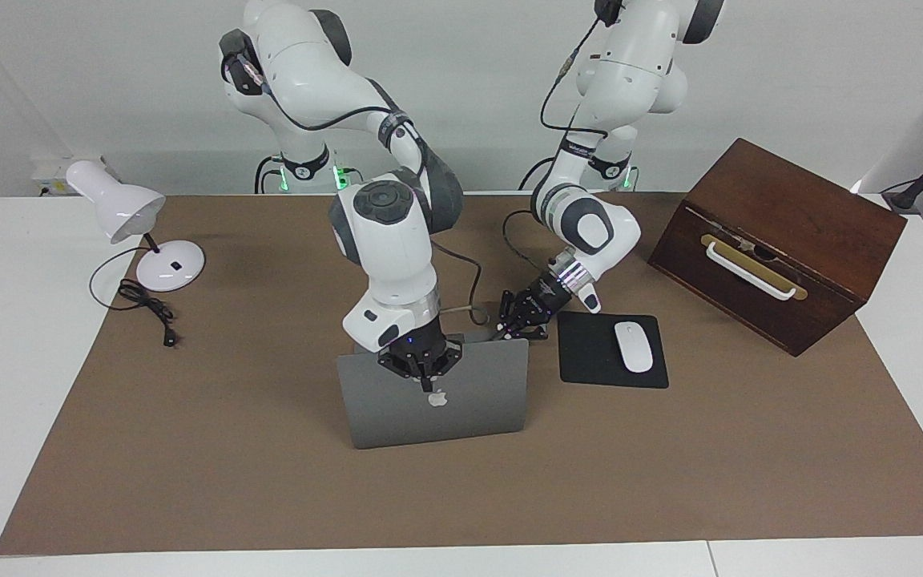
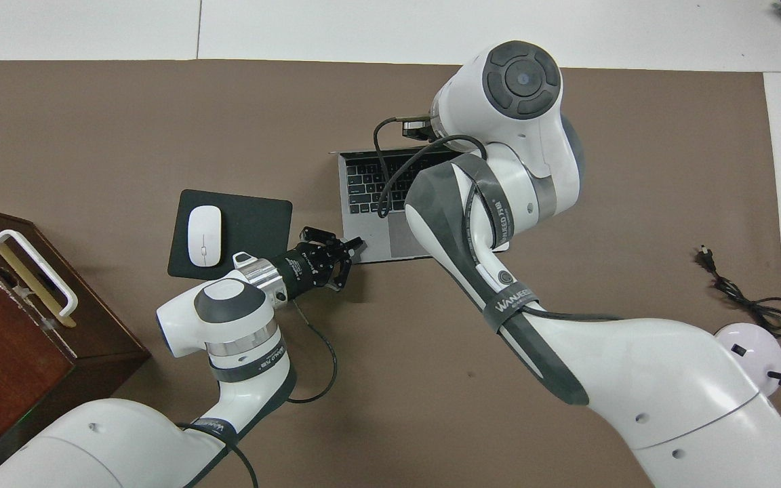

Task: Close laptop with both arms
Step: 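Press the lid fully shut onto the laptop base with the right gripper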

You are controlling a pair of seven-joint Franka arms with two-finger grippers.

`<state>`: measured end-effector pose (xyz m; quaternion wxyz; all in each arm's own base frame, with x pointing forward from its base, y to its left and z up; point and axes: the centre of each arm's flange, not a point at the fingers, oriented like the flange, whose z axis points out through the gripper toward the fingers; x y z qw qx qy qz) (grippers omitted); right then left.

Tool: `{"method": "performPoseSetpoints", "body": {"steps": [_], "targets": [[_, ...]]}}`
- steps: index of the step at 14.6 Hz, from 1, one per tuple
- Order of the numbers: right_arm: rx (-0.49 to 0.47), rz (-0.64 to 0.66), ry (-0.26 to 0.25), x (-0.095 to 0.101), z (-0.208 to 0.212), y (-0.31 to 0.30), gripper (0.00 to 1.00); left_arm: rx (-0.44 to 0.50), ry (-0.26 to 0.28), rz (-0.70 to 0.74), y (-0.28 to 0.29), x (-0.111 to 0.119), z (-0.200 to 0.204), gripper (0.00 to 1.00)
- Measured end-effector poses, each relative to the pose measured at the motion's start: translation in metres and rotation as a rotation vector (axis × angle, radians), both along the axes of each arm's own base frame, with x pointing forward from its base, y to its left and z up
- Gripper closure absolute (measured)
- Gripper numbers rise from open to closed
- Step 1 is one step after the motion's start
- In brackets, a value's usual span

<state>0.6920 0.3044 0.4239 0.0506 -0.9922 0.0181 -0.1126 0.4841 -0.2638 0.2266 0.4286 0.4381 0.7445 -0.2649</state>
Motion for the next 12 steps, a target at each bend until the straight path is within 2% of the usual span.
{"method": "performPoseSetpoints", "body": {"steps": [12], "targets": [[-0.036, -0.017, 0.098, -0.009, -0.022, -0.004, 0.99, 0.000, 0.000, 0.000, 0.000, 0.000, 0.000, 0.99]]}}
